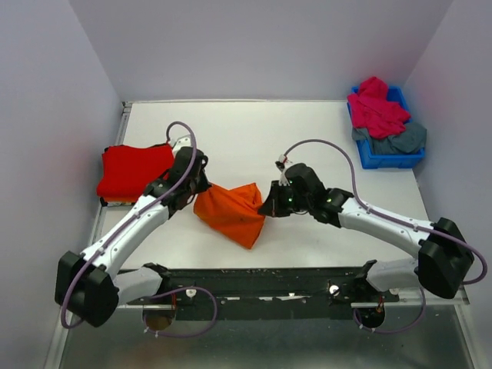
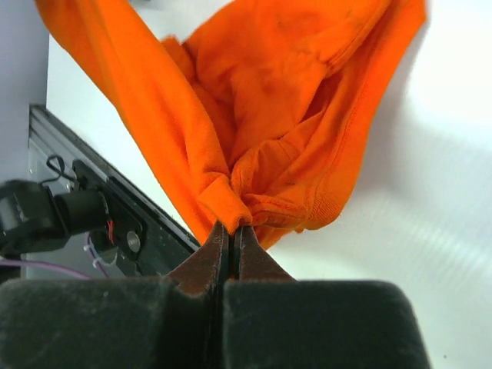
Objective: Fold and stack the t-shirts
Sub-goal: Put the neatly folded tshirt into the corner of the board with both arms
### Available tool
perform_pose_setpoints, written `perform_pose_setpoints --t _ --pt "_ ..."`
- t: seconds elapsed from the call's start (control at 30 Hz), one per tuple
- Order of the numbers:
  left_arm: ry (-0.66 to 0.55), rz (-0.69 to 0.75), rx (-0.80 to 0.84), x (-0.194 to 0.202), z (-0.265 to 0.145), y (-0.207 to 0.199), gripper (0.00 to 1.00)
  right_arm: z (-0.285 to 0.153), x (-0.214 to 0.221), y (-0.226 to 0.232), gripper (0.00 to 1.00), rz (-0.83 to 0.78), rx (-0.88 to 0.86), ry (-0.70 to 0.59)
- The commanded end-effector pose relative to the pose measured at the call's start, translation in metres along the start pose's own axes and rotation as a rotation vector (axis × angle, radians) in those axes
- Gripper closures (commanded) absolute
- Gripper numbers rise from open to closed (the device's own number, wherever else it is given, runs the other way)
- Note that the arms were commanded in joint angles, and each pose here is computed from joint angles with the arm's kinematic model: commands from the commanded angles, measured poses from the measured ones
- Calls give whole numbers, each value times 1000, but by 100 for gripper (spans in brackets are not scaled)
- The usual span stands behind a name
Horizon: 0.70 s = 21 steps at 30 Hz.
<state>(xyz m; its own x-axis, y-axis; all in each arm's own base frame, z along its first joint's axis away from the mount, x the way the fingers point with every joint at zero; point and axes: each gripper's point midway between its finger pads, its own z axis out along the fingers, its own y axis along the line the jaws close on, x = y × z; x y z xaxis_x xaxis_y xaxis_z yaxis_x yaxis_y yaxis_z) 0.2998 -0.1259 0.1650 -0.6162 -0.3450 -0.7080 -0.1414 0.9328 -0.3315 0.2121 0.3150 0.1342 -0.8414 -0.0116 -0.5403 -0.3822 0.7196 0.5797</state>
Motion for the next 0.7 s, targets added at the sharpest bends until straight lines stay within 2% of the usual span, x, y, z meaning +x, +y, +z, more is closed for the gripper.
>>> perform_pose_setpoints --t 0.0,0.17,0.3,0.47,0.5,0.57,0.6,0.67 --pt "-77 12 28 -20 29 -35 100 -15 2 -33 99 116 110 -35" --pt "-105 65 13 -31 71 -55 100 -14 -15 -73 99 142 217 -72" --pt "-76 75 120 -26 104 -88 100 -21 -17 -116 99 198 340 -100" --pt "-21 89 153 -15 149 -112 100 -16 -22 -165 99 240 436 -79" --pt "-4 97 152 -14 156 -116 89 -13 -23 -171 92 237 447 -67" --pt "17 121 138 -16 161 -119 50 -6 -31 -176 66 233 457 -59" --pt "12 129 128 -19 160 -118 37 -5 -32 -176 58 232 456 -53" --pt "-21 135 123 -30 148 -117 20 -3 -33 -171 45 233 432 -49"
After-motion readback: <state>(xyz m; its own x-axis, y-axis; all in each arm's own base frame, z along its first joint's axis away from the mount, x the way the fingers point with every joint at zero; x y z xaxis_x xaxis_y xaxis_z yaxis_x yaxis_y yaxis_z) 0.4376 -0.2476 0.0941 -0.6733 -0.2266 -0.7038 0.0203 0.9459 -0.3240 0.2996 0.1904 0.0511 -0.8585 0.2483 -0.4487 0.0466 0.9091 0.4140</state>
